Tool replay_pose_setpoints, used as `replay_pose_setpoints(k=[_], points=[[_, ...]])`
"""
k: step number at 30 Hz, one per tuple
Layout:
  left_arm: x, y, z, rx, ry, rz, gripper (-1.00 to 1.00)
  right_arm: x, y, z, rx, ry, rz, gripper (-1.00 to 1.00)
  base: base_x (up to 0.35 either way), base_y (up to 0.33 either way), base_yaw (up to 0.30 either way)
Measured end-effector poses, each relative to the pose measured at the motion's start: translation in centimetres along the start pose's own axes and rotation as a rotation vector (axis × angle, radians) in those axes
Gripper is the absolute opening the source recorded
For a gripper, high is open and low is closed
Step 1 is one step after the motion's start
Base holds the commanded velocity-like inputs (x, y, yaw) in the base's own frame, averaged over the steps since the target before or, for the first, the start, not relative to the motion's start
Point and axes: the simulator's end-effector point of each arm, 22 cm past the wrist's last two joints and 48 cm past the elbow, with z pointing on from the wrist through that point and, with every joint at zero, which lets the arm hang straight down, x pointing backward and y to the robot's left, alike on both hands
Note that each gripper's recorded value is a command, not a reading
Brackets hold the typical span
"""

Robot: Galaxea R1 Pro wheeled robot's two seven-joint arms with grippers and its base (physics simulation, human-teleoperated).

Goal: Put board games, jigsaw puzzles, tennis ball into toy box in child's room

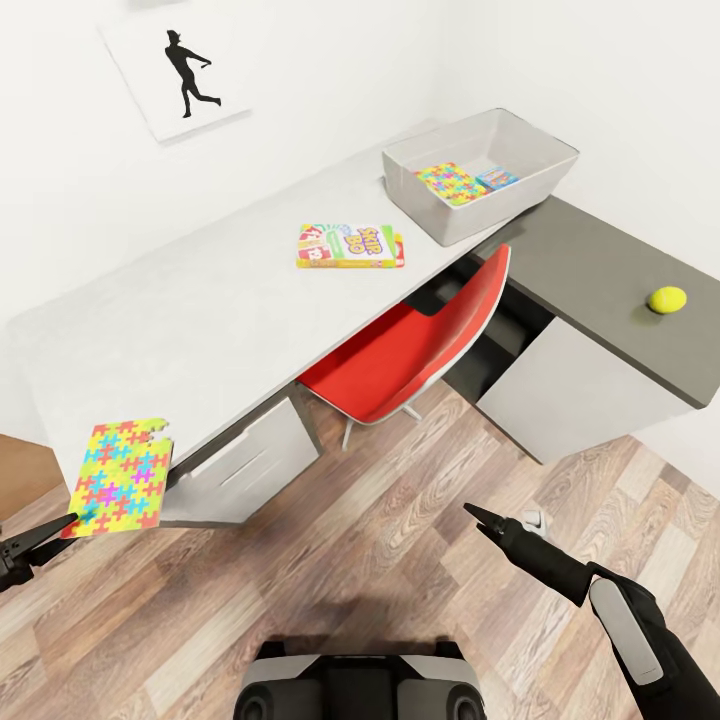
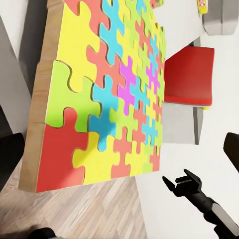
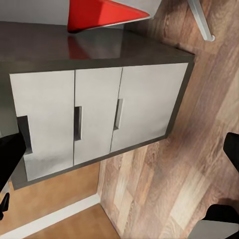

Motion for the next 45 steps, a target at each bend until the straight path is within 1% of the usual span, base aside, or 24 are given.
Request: replay_pose_setpoints(k=[9, 10, 18, 27, 36, 38, 45], points=[[0.0, 0.0, 0.0, 0.000, 0.000, 0.000, 1.00, 0.0, 0.0, 0.0, 0.000, 0.000, 0.000, 1.00, 0.000, 0.000, 0.000], [0.0, 0.0, 0.0, 0.000, 0.000, 0.000, -1.00, 0.0, 0.0, 0.0, 0.000, 0.000, 0.000, 1.00, 0.000, 0.000, 0.000], [0.0, 0.0, 0.0, -0.001, 0.000, 0.000, -1.00, 0.0, 0.0, 0.0, 0.000, 0.000, 0.000, 1.00, -0.001, 0.000, 0.000], [-0.2, -0.2, 0.0, 0.006, 0.000, -0.003, -1.00, 0.0, 0.0, 0.0, 0.001, 0.000, -0.001, 1.00, -0.101, 0.000, 0.000], [-0.4, -0.4, -0.1, 0.004, 0.004, -0.011, -1.00, 0.0, 0.0, 0.0, 0.001, 0.000, -0.001, 1.00, -0.006, 0.000, 0.000], [-0.4, -0.6, -0.2, 0.003, 0.008, -0.027, -1.00, 0.0, 0.1, -0.1, 0.000, 0.000, 0.000, 1.00, 0.000, 0.000, 0.000], [-0.5, -1.6, -0.4, 0.008, 0.018, -0.021, -1.00, 0.2, 0.5, -0.6, 0.000, 0.000, 0.000, 1.00, 0.000, 0.000, 0.000]])
